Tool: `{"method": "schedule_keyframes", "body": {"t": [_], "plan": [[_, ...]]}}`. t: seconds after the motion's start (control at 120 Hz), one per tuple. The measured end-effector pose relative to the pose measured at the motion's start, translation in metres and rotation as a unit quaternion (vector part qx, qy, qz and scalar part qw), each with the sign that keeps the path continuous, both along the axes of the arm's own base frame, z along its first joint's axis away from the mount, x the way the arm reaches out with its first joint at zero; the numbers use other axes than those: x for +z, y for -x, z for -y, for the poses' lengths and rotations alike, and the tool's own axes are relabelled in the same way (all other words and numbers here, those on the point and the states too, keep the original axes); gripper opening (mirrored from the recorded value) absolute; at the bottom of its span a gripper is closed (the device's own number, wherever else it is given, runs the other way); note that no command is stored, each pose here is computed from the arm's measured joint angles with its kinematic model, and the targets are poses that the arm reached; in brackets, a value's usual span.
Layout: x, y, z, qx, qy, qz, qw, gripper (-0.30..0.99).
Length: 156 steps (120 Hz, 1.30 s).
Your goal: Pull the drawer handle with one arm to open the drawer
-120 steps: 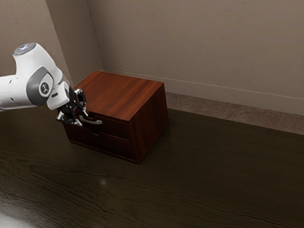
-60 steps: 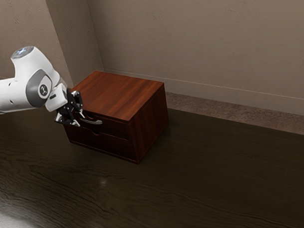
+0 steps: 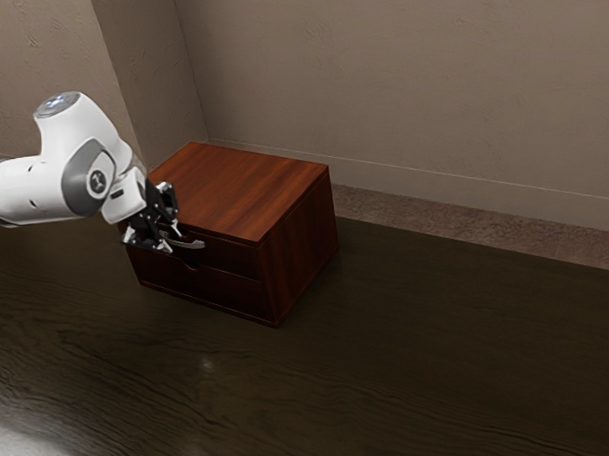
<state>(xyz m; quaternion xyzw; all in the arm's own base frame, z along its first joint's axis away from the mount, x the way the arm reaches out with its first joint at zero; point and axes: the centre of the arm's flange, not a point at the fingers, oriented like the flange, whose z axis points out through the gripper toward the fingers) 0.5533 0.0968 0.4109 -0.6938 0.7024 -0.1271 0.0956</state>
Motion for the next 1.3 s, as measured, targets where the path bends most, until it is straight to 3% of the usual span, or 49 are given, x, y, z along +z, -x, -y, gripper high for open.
{"method": "schedule_keyframes", "body": {"t": [0.367, 1.3], "plan": [[-0.001, -0.002, 0.014, -0.013, 0.000, -0.001, 1.000, 0.13], [-0.010, 0.000, -0.007, 0.006, 0.002, -0.008, 1.000, 0.10]]}}
